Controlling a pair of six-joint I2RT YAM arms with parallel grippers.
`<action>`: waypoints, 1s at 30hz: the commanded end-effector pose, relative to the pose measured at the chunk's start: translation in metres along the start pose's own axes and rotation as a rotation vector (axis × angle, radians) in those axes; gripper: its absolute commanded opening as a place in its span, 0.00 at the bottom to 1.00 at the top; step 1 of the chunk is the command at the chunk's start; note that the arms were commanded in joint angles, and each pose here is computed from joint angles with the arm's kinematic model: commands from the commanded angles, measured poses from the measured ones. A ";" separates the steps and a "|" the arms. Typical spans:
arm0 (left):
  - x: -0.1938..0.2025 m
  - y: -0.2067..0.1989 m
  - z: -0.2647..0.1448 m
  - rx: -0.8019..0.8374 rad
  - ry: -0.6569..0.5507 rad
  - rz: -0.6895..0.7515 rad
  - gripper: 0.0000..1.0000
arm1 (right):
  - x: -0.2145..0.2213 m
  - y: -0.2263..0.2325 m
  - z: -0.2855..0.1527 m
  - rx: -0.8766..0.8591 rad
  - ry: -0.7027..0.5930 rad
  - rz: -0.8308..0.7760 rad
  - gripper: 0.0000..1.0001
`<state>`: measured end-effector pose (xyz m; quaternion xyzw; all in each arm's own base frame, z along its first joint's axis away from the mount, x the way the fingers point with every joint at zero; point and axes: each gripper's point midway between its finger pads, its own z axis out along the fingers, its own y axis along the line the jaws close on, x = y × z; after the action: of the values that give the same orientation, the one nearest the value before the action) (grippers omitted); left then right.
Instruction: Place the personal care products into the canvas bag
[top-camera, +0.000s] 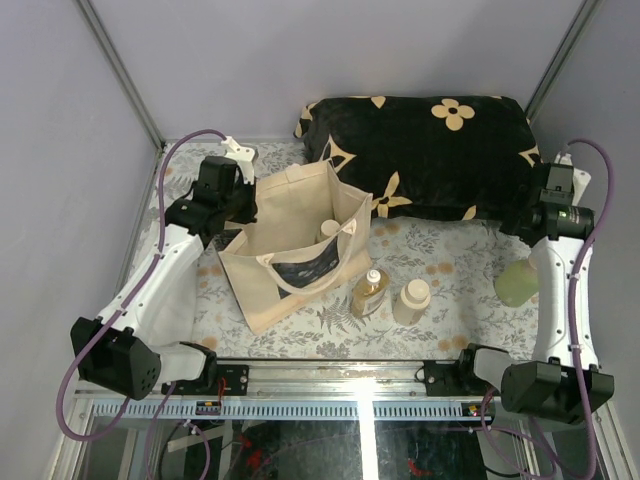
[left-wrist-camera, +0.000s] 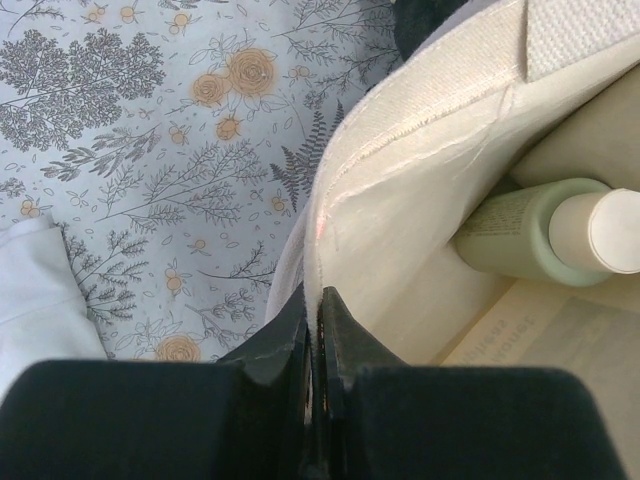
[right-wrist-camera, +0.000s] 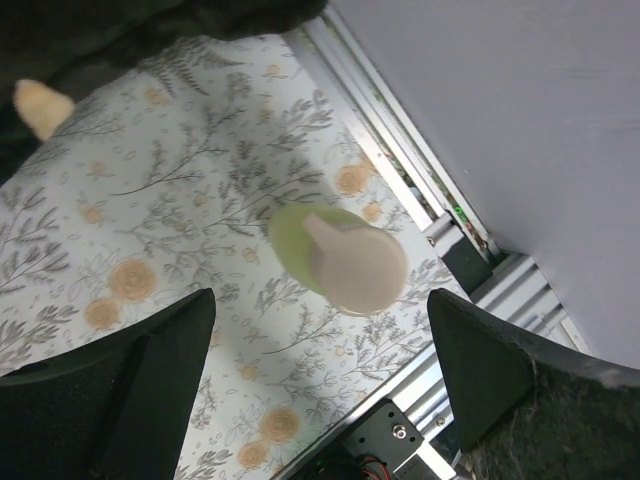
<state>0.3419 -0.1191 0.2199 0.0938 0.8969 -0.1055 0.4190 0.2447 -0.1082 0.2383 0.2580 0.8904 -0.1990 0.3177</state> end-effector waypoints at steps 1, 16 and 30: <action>0.003 -0.005 0.007 0.032 -0.015 -0.018 0.00 | 0.005 -0.016 0.007 0.009 0.014 0.001 0.94; 0.019 -0.006 0.008 0.047 -0.033 -0.027 0.00 | 0.033 -0.018 0.034 0.028 0.065 -0.010 0.96; 0.029 -0.012 0.014 0.061 -0.018 -0.015 0.00 | 0.062 -0.022 0.057 0.084 0.135 -0.026 0.76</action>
<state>0.3391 -0.1198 0.2056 0.0887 0.8831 -0.1172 0.4455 0.2123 -0.1269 0.1562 0.2661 0.9122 -0.2083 0.2317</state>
